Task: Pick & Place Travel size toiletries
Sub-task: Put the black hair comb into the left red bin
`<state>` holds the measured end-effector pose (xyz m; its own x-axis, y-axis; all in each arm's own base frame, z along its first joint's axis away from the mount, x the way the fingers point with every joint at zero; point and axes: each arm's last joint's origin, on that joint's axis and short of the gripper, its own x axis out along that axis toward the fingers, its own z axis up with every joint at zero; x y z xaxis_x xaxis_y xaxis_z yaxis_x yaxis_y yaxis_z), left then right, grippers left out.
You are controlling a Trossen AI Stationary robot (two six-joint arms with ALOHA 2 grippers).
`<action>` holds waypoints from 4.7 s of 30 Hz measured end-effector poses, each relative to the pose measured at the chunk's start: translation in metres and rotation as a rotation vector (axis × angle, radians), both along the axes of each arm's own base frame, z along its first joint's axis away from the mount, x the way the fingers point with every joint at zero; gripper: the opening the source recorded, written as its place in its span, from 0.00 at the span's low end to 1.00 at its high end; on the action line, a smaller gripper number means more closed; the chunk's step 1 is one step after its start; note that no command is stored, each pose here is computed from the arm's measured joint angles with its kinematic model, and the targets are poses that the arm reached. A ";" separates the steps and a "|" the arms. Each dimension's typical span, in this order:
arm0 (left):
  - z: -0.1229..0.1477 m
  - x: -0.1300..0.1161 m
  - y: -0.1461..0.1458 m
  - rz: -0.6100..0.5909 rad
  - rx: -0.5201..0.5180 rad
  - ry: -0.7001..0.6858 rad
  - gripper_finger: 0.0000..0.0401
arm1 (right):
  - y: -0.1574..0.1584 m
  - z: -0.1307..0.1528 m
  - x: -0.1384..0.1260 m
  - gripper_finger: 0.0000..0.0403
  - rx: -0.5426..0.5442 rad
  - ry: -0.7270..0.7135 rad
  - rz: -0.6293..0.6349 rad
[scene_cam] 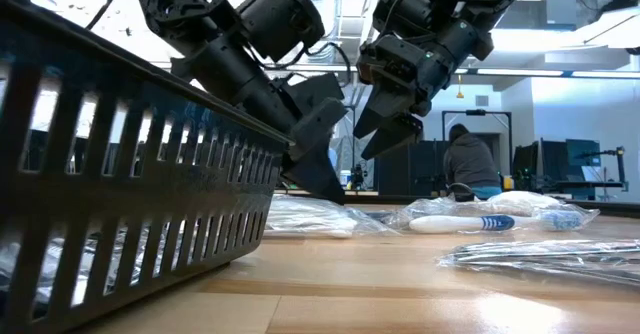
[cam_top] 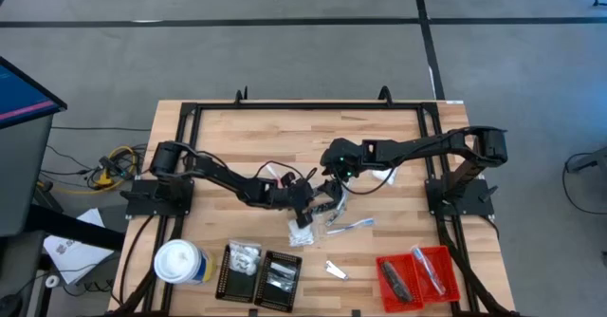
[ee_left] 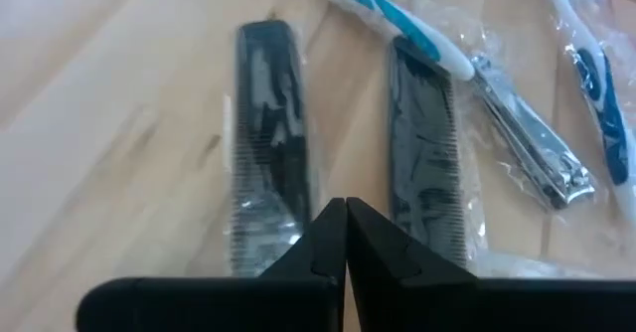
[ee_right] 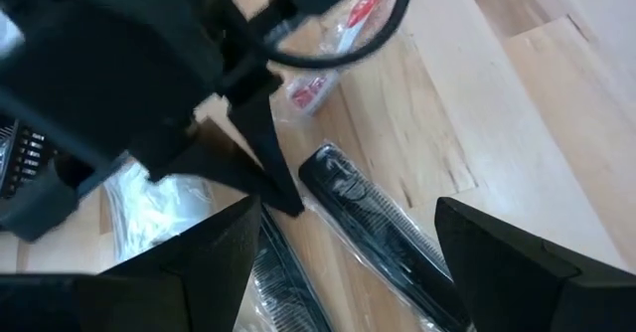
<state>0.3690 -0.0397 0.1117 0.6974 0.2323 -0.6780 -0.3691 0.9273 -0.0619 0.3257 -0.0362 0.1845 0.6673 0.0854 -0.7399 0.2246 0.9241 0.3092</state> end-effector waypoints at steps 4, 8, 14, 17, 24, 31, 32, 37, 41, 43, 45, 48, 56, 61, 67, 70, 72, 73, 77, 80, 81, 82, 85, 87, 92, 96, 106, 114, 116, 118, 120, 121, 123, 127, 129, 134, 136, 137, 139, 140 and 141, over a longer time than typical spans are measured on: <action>-0.011 0.001 0.000 0.001 -0.033 0.025 0.00 | 0.000 0.000 0.000 0.73 -0.001 -0.004 0.000; -0.014 0.000 -0.001 0.010 -0.041 0.042 0.00 | 0.000 0.000 0.000 0.73 0.000 -0.003 0.001; -0.015 -0.003 -0.005 -0.004 -0.039 0.078 0.00 | 0.000 -0.001 -0.001 0.73 0.001 0.008 0.001; -0.017 -0.007 -0.005 0.000 -0.036 0.130 0.00 | 0.001 -0.001 -0.001 0.73 0.017 0.020 0.007; -0.011 -0.011 -0.010 -0.003 -0.025 0.137 0.00 | 0.005 -0.002 -0.001 0.73 0.024 0.025 0.021; 0.016 -0.019 -0.024 0.002 0.079 0.080 0.00 | 0.010 -0.001 -0.001 0.73 0.024 0.024 0.036; 0.018 -0.017 -0.022 0.013 0.079 0.064 0.00 | 0.010 -0.001 -0.001 0.73 0.024 0.024 0.036; 0.013 -0.016 -0.013 0.035 0.079 0.079 0.00 | 0.010 -0.001 -0.001 0.73 0.029 0.022 0.029; 0.008 -0.015 -0.013 0.021 0.057 0.082 0.00 | 0.010 -0.001 -0.001 0.73 0.030 0.020 0.028; 0.007 -0.016 -0.015 0.012 0.056 0.088 0.00 | 0.010 -0.001 0.000 0.73 0.029 0.014 0.028; 0.006 -0.014 -0.015 0.012 0.053 0.075 0.00 | 0.010 -0.001 0.000 0.73 0.029 0.013 0.028; 0.003 -0.014 -0.015 0.014 0.053 0.084 0.00 | 0.010 -0.001 0.000 0.73 0.029 0.011 0.028; -0.006 -0.012 -0.014 0.017 0.023 0.097 0.00 | 0.010 0.000 0.000 0.73 0.029 0.007 0.029; -0.006 -0.012 -0.016 0.008 0.017 0.103 0.00 | 0.010 0.000 0.000 0.73 0.029 0.009 0.029; -0.008 -0.013 -0.017 0.006 0.019 0.112 0.00 | 0.011 -0.007 0.002 0.73 0.039 0.032 0.026; -0.010 -0.015 -0.017 0.003 0.021 0.114 0.00 | 0.007 -0.022 0.006 0.73 0.057 0.066 -0.003; -0.011 -0.017 -0.017 0.003 0.022 0.117 0.00 | 0.003 -0.032 0.009 0.73 0.065 0.090 -0.023; -0.011 -0.017 -0.017 0.003 0.022 0.120 0.00 | 0.001 -0.036 0.010 0.73 0.067 0.099 -0.031; -0.012 -0.018 -0.017 0.000 0.024 0.122 0.00 | -0.007 -0.043 0.018 0.74 0.069 0.116 -0.052; -0.012 -0.018 -0.018 -0.012 0.034 0.127 0.00 | -0.008 -0.042 0.027 0.74 0.067 0.098 -0.051; -0.012 -0.018 -0.018 -0.013 0.035 0.128 0.00 | -0.008 -0.044 0.031 0.74 0.068 0.102 -0.050; -0.012 -0.018 -0.018 -0.013 0.035 0.127 0.00 | -0.009 -0.047 0.034 0.74 0.077 0.107 -0.045; -0.012 -0.018 -0.018 -0.014 0.035 0.127 0.00 | -0.004 -0.059 0.047 0.74 0.136 0.142 0.015; -0.012 -0.018 -0.018 -0.014 0.035 0.127 0.00 | 0.001 -0.064 0.054 0.74 0.156 0.190 0.054; -0.012 -0.018 -0.018 -0.016 0.038 0.125 0.00 | 0.011 -0.067 0.063 0.74 0.175 0.219 0.147; -0.012 -0.018 -0.018 -0.016 0.039 0.129 0.00 | 0.019 -0.057 0.062 0.74 0.191 0.203 0.181; -0.013 -0.018 -0.017 -0.006 0.048 0.125 0.00 | 0.041 -0.046 0.054 0.72 0.213 0.244 0.249; -0.013 -0.018 -0.017 -0.014 0.033 0.124 0.00 | 0.036 -0.048 0.053 0.56 0.116 0.278 0.102; -0.013 -0.018 -0.017 -0.013 0.034 0.123 0.00 | 0.036 -0.048 0.054 0.50 0.107 0.278 0.092; -0.013 -0.018 -0.017 -0.013 0.034 0.123 0.00 | 0.036 -0.048 0.054 0.44 0.104 0.278 0.091; -0.012 -0.018 -0.017 -0.013 0.034 0.123 0.00 | 0.037 -0.048 0.054 0.38 0.104 0.278 0.094; -0.012 -0.018 -0.017 -0.012 0.034 0.123 0.00 | 0.038 -0.048 0.054 0.36 0.104 0.278 0.097; -0.013 -0.018 -0.017 -0.012 0.036 0.123 0.00 | 0.041 -0.048 0.054 0.30 0.102 0.274 0.104; -0.013 -0.018 -0.017 -0.007 0.043 0.121 0.00 | 0.043 -0.047 0.054 0.22 0.100 0.273 0.113; -0.013 -0.018 -0.017 -0.009 0.042 0.121 0.00 | 0.043 -0.047 0.054 0.18 0.102 0.274 0.110; -0.013 -0.018 -0.018 -0.009 0.040 0.120 0.00 | 0.043 -0.047 0.054 0.12 0.104 0.274 0.106; -0.013 -0.018 -0.018 -0.010 0.039 0.119 0.00 | 0.043 -0.047 0.054 0.08 0.105 0.276 0.102; -0.013 -0.018 -0.018 -0.010 0.038 0.118 0.00 | 0.043 -0.047 0.054 0.06 0.104 0.278 0.098; -0.012 -0.018 -0.018 -0.008 0.039 0.117 0.00 | 0.042 -0.047 0.054 0.02 0.101 0.280 0.094; -0.012 -0.018 -0.018 -0.009 0.041 0.116 0.00 | 0.042 -0.047 0.054 0.02 0.095 0.281 0.089; -0.012 -0.018 -0.019 -0.008 0.046 0.114 0.00 | 0.042 -0.047 0.054 0.02 0.088 0.282 0.079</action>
<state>0.3512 -0.0589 0.0994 0.6182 0.2596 -0.7419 -0.3640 0.9311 0.0224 0.3793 0.0056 0.1372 0.4256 0.2007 -0.8824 0.2414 0.9146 0.3245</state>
